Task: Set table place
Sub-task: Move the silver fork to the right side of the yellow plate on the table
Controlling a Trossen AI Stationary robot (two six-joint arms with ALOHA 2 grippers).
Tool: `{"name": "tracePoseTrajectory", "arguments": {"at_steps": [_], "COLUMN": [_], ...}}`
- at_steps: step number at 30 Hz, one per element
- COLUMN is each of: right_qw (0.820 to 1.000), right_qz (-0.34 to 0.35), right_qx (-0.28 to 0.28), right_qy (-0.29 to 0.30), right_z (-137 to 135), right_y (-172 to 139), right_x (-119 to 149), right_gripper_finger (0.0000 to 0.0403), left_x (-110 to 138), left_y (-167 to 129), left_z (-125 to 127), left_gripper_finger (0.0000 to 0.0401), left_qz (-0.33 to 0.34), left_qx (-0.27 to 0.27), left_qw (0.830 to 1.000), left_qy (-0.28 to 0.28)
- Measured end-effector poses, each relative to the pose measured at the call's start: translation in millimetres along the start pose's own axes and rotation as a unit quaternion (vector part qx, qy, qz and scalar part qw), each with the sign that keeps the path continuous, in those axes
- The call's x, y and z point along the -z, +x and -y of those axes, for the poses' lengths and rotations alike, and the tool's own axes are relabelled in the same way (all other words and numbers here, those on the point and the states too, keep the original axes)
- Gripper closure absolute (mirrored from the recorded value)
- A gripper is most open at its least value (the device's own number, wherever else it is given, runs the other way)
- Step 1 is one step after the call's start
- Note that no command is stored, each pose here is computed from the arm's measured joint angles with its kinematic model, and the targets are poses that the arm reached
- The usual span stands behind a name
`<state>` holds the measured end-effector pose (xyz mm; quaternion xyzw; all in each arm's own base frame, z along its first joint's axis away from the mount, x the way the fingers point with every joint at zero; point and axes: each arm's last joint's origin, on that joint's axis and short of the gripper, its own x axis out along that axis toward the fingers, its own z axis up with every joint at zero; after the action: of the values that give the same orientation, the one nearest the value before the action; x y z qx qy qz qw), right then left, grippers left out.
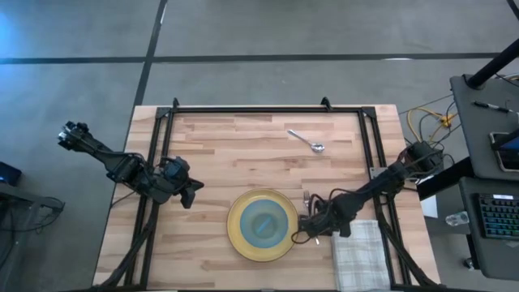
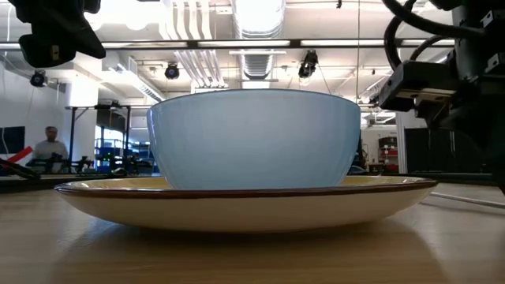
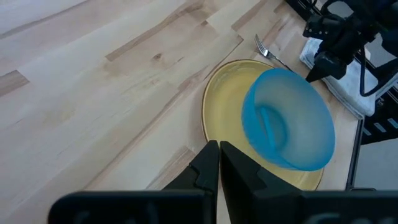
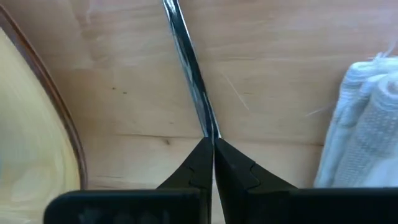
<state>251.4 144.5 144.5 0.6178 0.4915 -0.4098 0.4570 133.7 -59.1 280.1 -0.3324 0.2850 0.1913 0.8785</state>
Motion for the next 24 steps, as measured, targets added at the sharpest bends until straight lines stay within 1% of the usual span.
{"name": "tracePoseTrajectory", "arguments": {"at_steps": [6, 9, 13, 16, 19, 24], "right_qw": [1.000, 1.000, 0.998, 0.997, 0.995, 0.992], "right_qz": [0.001, 0.013, 0.034, 0.046, 0.074, 0.104], "right_qx": [-0.006, -0.015, -0.045, -0.051, -0.040, 0.000], "right_qy": [0.005, 0.001, -0.021, -0.040, -0.052, -0.076], "right_z": [0.9, 0.4, -7.4, -13.7, -17.8, -21.6], "right_y": [0.4, 0.2, -5.1, -8.7, -14.4, -25.9], "right_x": [3.0, 2.5, 3.0, -1.8, -7.6, -15.1], "right_gripper_finger": [0.0394, 0.0394, 0.0394, 0.0394, 0.0384, 0.0345], "left_x": [0.0, 0.0, -0.1, -0.1, -0.2, -0.6], "left_y": [0.0, 0.0, 0.0, 0.0, 0.1, 0.3], "left_z": [0.0, -0.1, -0.1, -0.1, -0.2, -0.4], "left_gripper_finger": [0.0401, 0.0401, 0.0401, 0.0401, 0.0401, 0.0401], "left_qz": [0.001, 0.001, 0.001, 0.001, 0.002, 0.002], "left_qx": [-0.001, -0.001, -0.001, -0.001, -0.001, -0.002], "left_qw": [1.000, 1.000, 1.000, 1.000, 1.000, 1.000], "left_qy": [0.001, 0.002, 0.002, 0.002, 0.001, 0.000]}}
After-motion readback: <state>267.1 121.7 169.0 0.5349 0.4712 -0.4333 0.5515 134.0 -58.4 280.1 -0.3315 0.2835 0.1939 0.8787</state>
